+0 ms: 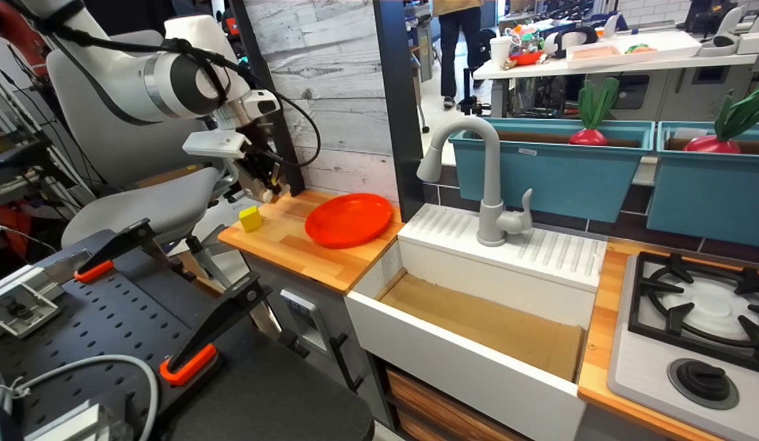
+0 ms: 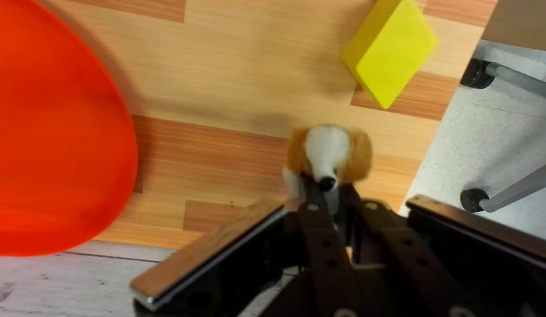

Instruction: Pick the animal plush toy from the counter and put it on the orange plate

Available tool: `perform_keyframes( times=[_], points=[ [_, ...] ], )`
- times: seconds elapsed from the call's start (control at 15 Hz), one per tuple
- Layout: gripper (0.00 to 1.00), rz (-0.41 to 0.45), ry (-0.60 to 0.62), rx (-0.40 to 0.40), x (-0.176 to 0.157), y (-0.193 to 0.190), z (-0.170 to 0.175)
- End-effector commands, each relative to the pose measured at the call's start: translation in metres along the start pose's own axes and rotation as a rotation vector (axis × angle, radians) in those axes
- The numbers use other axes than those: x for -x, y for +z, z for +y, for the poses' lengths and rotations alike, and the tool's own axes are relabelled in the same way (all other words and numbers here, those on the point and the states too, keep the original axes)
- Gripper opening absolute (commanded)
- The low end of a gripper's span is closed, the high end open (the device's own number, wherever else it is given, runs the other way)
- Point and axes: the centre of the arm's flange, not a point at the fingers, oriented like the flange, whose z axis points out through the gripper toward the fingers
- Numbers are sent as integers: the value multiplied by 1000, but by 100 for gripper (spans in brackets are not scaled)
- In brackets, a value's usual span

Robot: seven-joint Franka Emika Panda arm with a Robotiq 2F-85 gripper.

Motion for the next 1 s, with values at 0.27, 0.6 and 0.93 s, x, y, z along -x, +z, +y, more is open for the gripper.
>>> perform_keyframes(
  times=[0.27, 0.6, 0.93],
  points=[
    [3, 49, 79, 76, 40, -52, 76],
    [3, 43, 162, 113, 45, -36, 140],
    [3, 56, 225, 113, 46, -12, 173]
  ],
)
